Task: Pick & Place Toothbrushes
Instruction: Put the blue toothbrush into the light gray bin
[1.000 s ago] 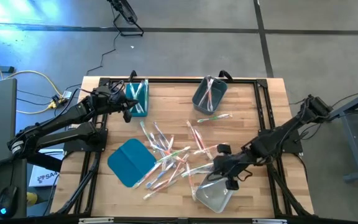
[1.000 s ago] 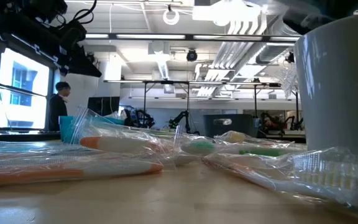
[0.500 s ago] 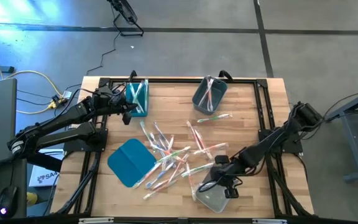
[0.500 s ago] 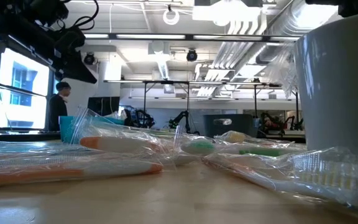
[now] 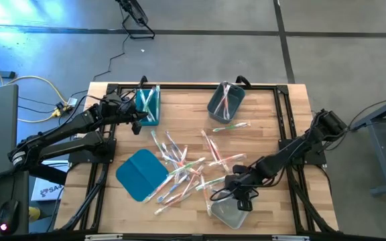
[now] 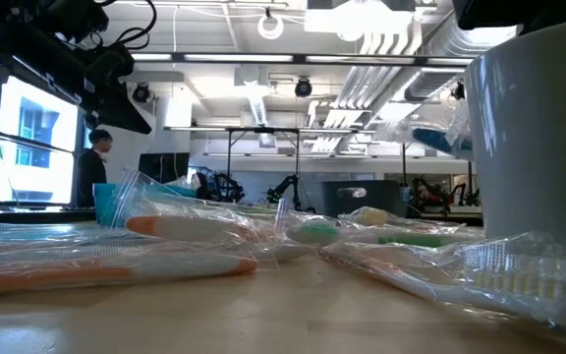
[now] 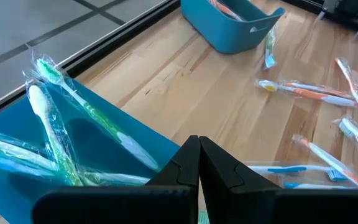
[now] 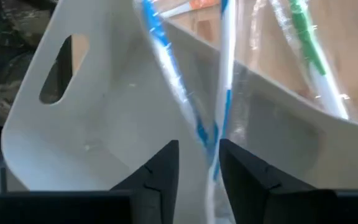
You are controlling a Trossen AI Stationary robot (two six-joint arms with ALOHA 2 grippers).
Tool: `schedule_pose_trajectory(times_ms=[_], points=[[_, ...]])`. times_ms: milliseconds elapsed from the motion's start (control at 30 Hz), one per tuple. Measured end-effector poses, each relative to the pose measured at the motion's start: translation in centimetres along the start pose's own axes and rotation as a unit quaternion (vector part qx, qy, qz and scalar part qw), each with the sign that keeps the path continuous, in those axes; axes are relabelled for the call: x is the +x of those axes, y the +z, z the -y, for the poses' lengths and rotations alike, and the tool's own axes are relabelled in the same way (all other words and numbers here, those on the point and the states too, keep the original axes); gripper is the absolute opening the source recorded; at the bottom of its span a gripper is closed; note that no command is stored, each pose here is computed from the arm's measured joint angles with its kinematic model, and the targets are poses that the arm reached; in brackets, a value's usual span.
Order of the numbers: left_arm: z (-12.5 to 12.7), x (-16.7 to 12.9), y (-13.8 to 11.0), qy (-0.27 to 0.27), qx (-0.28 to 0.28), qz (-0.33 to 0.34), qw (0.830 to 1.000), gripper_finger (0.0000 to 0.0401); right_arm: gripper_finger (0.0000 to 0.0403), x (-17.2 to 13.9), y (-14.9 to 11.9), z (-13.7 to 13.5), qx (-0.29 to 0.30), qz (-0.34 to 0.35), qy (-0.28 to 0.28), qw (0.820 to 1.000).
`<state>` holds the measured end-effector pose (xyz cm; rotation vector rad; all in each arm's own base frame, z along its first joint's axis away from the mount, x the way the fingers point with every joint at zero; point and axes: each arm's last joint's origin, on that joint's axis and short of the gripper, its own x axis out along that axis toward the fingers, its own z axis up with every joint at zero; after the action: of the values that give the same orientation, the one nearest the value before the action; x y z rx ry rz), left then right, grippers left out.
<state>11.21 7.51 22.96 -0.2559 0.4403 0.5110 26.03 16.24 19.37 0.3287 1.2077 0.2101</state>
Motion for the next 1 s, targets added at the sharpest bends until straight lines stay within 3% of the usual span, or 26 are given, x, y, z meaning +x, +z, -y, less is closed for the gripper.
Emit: schedule_pose_trajectory(times_ms=[233,567,1000], points=[[0.0,0.0,0.0,0.0,0.0,0.0,1.0,0.0001,0.01,-0.1,0.5,-0.2,-0.026,0.015,0.02,0.999],[0.0,0.0,0.0,0.001,0.0,0.0,1.0,0.0001,0.0011,-0.2,1.3,0.8,-0.005,0.024,0.022,0.999],[0.0,0.0,0.1,0.001,0.005,0.007,1.0,0.0001,0.0002,-0.6,4.0,4.2,0.056,0.065,0.005,0.996]])
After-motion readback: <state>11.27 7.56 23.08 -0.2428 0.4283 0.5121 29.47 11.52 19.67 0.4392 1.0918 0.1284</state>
